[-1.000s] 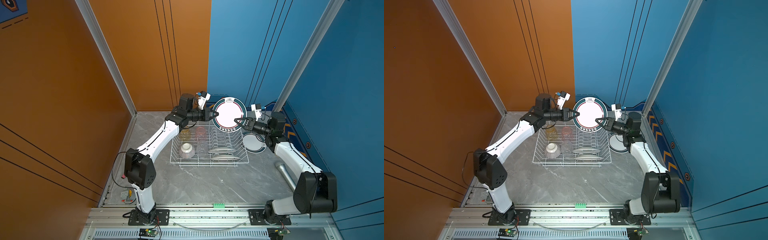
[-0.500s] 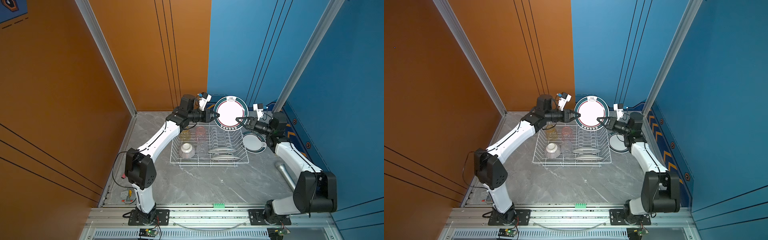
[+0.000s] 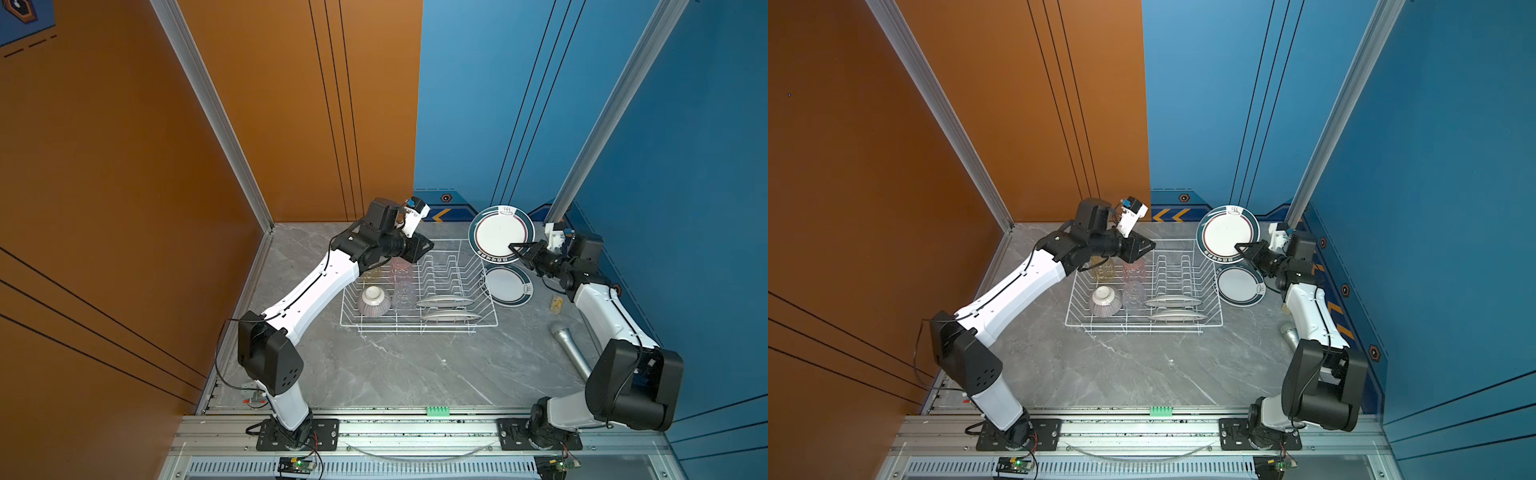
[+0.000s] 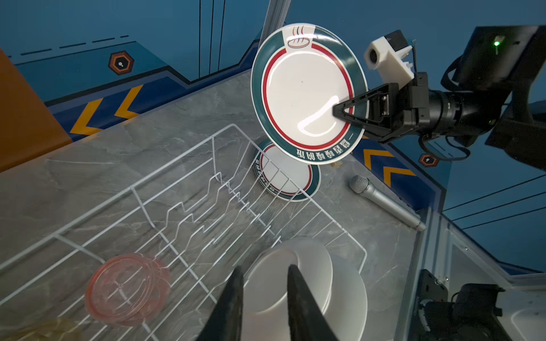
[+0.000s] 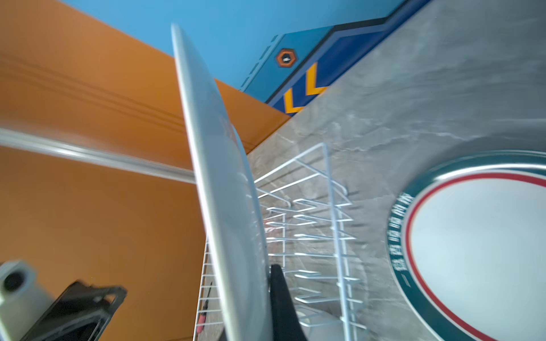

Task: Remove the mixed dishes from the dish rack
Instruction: 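Carry the plate onto the plate stack with the right gripper while the left releases, then lower the rimmed plate flat onto the stacked plates with the right gripper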

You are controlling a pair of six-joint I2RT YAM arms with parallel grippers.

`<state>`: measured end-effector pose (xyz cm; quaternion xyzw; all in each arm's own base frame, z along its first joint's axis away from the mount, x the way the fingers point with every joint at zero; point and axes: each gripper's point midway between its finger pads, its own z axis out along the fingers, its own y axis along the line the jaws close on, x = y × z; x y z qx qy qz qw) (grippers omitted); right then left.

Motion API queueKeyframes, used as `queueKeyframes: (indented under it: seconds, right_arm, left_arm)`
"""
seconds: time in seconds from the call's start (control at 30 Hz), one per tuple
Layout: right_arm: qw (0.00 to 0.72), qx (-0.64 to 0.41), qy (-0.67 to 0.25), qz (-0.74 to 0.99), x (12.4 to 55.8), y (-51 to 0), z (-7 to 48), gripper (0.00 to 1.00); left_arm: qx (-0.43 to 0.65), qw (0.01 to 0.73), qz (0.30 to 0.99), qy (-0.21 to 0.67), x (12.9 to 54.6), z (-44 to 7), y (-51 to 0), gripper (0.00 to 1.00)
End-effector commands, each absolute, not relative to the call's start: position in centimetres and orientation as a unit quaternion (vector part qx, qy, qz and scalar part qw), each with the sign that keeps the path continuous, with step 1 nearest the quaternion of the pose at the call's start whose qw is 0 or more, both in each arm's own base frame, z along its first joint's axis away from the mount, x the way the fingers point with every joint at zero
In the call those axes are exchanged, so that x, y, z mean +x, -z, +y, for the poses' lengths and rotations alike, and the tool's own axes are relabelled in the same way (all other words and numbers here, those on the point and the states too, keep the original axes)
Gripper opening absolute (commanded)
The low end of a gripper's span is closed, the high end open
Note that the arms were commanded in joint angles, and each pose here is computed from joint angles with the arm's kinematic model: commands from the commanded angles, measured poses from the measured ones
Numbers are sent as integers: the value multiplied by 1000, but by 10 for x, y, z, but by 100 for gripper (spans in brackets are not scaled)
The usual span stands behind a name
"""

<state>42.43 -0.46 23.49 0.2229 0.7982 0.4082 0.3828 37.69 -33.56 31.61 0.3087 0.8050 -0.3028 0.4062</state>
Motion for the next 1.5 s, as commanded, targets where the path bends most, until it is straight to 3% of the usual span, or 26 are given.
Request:
queueKeyframes:
  seconds: [0.0,0.27,0.53,1.27,1.47]
  right_arm:
    - [373,289,-351,809,415,-206,-45,0]
    - [318,351,-245,846,391,-149,-89,0]
    - [246,361,-261,861,386,-99,-79,0]
    - [179,355,-290,870,382,-66,-58,0]
    - [157,357,-272,880,373,-58,-61,8]
  left_arm:
    - [342,416,811,228,373,-323,-304,29]
    - [345,409,813,230,374,-325,-298,29]
    - [355,396,817,224,372,-329,-291,29]
    - [361,390,816,228,372,-334,-287,29]
    - [363,388,816,226,371,-334,-286,29]
